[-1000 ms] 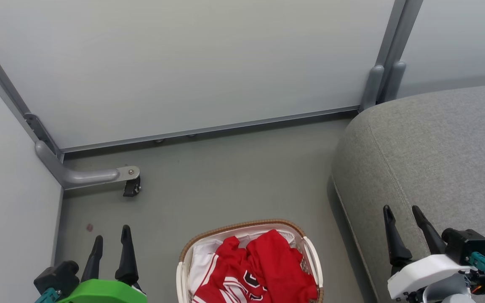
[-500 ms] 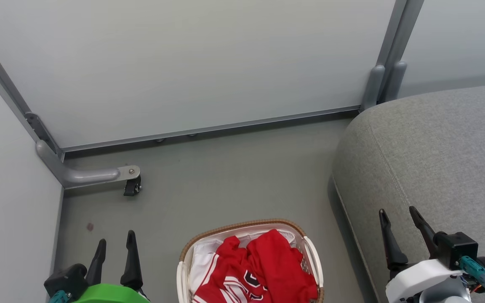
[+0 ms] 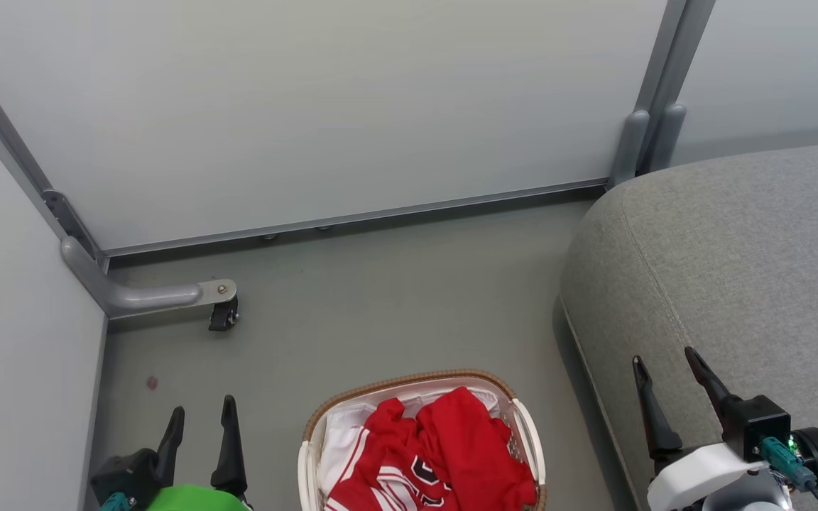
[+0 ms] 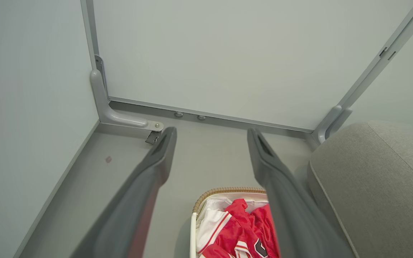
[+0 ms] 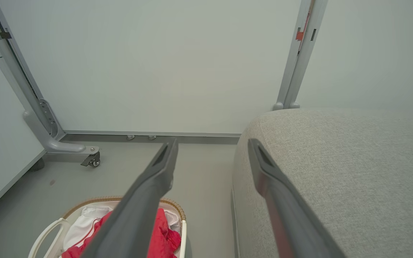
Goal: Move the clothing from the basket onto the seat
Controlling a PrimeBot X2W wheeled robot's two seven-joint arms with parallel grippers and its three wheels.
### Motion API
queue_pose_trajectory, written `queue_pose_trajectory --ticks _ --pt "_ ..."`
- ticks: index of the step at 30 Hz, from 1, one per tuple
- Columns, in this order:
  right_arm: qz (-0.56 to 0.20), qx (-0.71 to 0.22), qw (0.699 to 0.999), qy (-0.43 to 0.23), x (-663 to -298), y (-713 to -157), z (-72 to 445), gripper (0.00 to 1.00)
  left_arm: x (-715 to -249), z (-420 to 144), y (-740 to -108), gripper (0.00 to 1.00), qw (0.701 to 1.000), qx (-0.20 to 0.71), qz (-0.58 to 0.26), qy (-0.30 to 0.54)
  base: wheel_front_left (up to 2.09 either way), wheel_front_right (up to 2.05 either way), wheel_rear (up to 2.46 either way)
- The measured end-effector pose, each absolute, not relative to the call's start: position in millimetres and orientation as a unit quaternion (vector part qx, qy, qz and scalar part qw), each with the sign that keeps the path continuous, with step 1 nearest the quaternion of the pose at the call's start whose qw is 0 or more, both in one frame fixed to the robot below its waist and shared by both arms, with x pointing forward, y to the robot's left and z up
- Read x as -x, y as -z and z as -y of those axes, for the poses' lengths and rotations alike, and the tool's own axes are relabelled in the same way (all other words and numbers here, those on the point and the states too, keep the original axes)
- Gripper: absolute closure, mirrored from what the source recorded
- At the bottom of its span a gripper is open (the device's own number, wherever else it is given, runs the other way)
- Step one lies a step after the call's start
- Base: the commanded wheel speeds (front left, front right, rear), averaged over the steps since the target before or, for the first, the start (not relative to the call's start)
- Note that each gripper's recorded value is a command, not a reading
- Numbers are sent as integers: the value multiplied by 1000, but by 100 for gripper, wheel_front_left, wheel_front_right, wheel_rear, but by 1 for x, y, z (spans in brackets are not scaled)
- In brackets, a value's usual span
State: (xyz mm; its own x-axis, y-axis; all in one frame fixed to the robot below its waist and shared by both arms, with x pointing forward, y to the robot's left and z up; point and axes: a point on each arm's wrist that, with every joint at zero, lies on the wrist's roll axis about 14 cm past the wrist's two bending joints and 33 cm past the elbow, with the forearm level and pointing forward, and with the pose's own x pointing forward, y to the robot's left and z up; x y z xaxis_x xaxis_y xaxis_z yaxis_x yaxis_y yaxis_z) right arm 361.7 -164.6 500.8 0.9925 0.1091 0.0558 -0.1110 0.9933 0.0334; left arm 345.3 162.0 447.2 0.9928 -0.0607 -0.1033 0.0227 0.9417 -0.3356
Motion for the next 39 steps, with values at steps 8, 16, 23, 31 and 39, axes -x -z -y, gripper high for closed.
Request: queue_pose_trajectory --ticks 8,16,23,31,39 --pt "36 8 997 -64 -361 -504 161 0 -344 -160 -447 0 986 153 -54 28 0 0 0" --pt "35 11 997 -65 -361 -504 160 0 -344 -159 -445 0 987 151 -56 30 0 0 0" --pt "35 11 997 -64 -360 -504 161 0 -341 -159 -442 0 986 151 -61 30 0 0 0" --pt "30 10 997 -67 -361 -500 159 0 -343 -154 -436 0 985 150 -71 35 0 0 0" --pt "30 17 997 -70 -380 -499 158 0 -370 -135 -431 0 984 145 -84 65 0 0 0"
